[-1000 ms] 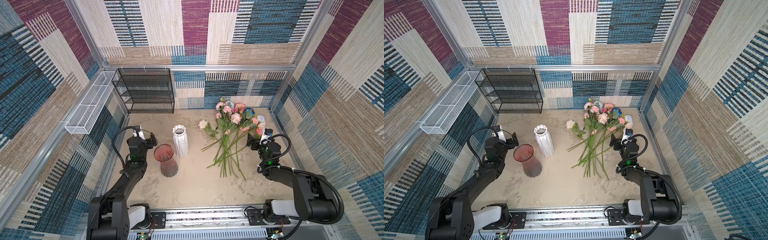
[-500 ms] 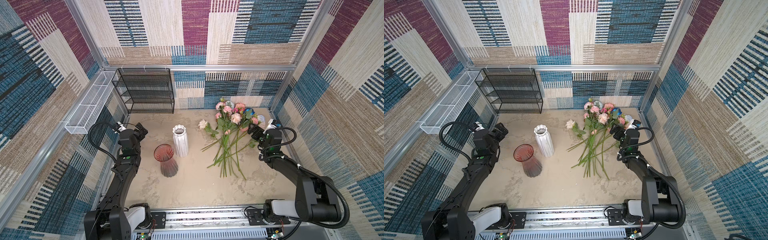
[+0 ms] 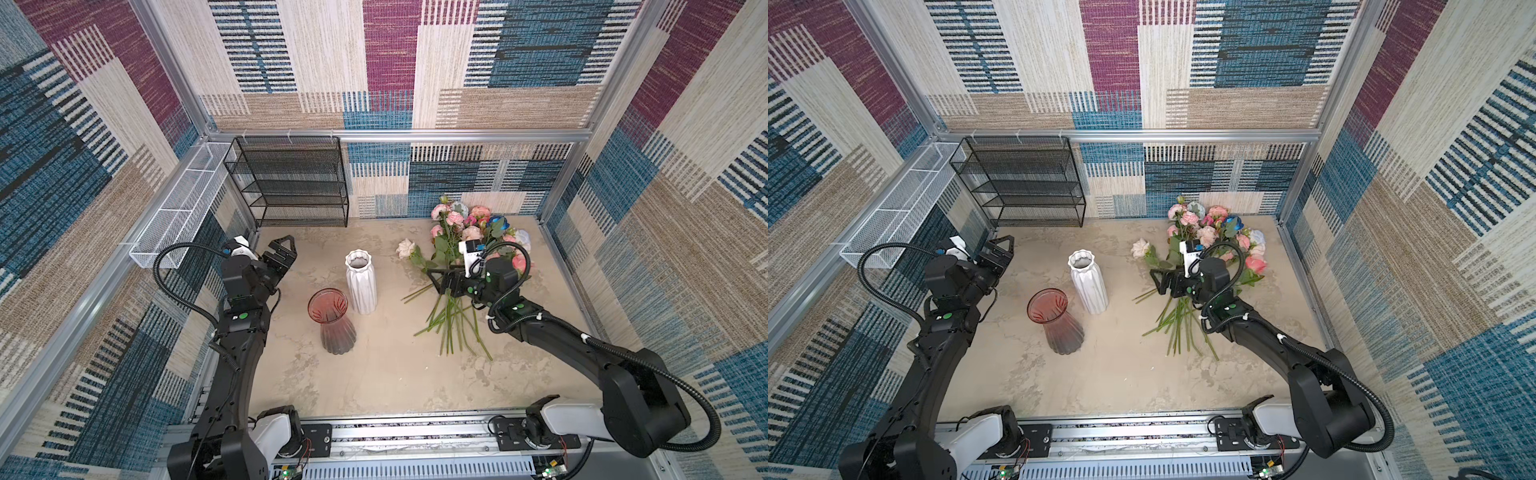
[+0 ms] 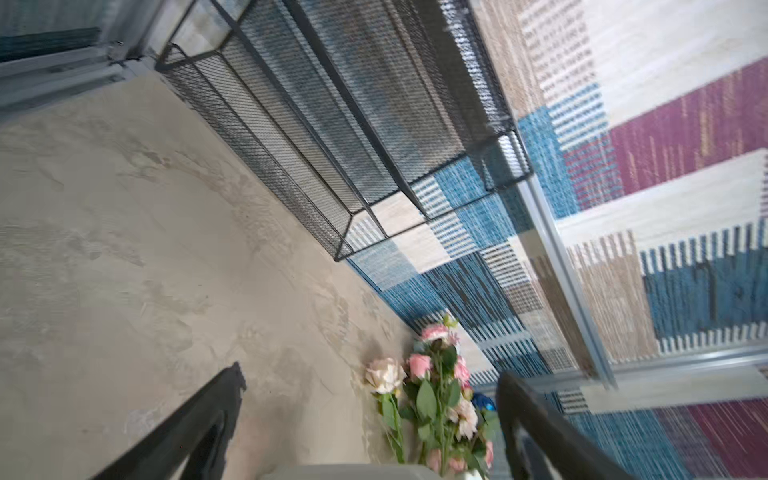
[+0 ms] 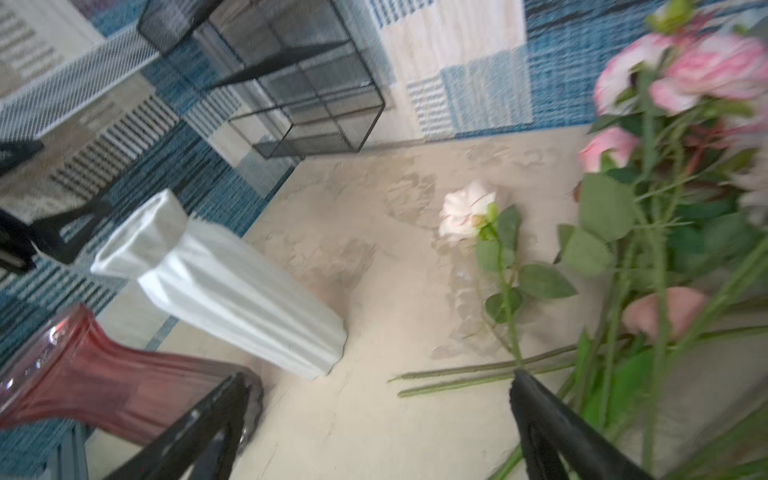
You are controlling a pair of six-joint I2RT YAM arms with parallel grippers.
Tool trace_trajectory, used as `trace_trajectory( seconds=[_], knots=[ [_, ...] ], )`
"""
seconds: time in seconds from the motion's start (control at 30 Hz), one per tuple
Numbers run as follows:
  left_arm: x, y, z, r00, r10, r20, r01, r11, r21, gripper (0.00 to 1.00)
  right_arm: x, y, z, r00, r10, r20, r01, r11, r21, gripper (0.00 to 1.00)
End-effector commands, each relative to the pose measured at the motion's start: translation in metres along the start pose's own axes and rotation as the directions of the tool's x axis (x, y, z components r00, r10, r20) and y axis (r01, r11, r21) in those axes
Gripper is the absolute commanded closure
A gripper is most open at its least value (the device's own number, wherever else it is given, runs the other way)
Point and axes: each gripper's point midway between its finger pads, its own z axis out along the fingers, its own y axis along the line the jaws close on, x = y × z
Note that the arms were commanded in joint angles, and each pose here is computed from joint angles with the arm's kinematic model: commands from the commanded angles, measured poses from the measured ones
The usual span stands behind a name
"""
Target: Arrange the flowers into the vase
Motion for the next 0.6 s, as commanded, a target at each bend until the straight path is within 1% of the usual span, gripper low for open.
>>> trace_trajectory(
  seconds=[0.0, 0.13, 0.23, 0.33, 0.43, 0.57],
  knots=[
    [0.027, 0.022, -0.013, 0.994, 0.022, -0.110, -0.033, 0.994, -0.101, 0.05, 0.035, 0.031, 0.011, 0.990, -0.105, -0.097, 0.097, 0.992, -0.086, 0.00],
    [0.046, 0.048, -0.026, 0.988, -0.004, -0.156, -0.028, 0.980, -0.198, 0.12, 0.076, 0.067, 0.033, 0.966, -0.203, -0.160, 0.174, 0.968, -0.179, 0.00],
    [0.055, 0.053, -0.030, 0.984, -0.012, -0.177, -0.026, 0.978, -0.208, 0.20, 0.098, 0.084, 0.051, 0.952, -0.259, -0.161, 0.224, 0.953, -0.205, 0.00],
    [0.060, 0.056, -0.031, 0.981, -0.027, -0.193, -0.015, 0.977, -0.214, 0.24, 0.114, 0.085, 0.071, 0.947, -0.277, -0.165, 0.243, 0.949, -0.198, 0.01],
    [0.066, 0.060, -0.031, 0.977, -0.043, -0.211, -0.006, 0.974, -0.225, 0.29, 0.127, 0.082, 0.089, 0.945, -0.278, -0.174, 0.243, 0.950, -0.195, 0.04],
    [0.072, 0.067, -0.032, 0.972, -0.061, -0.227, 0.003, 0.970, -0.244, 0.31, 0.135, 0.075, 0.109, 0.941, -0.292, -0.169, 0.266, 0.950, -0.165, 0.08]
  ],
)
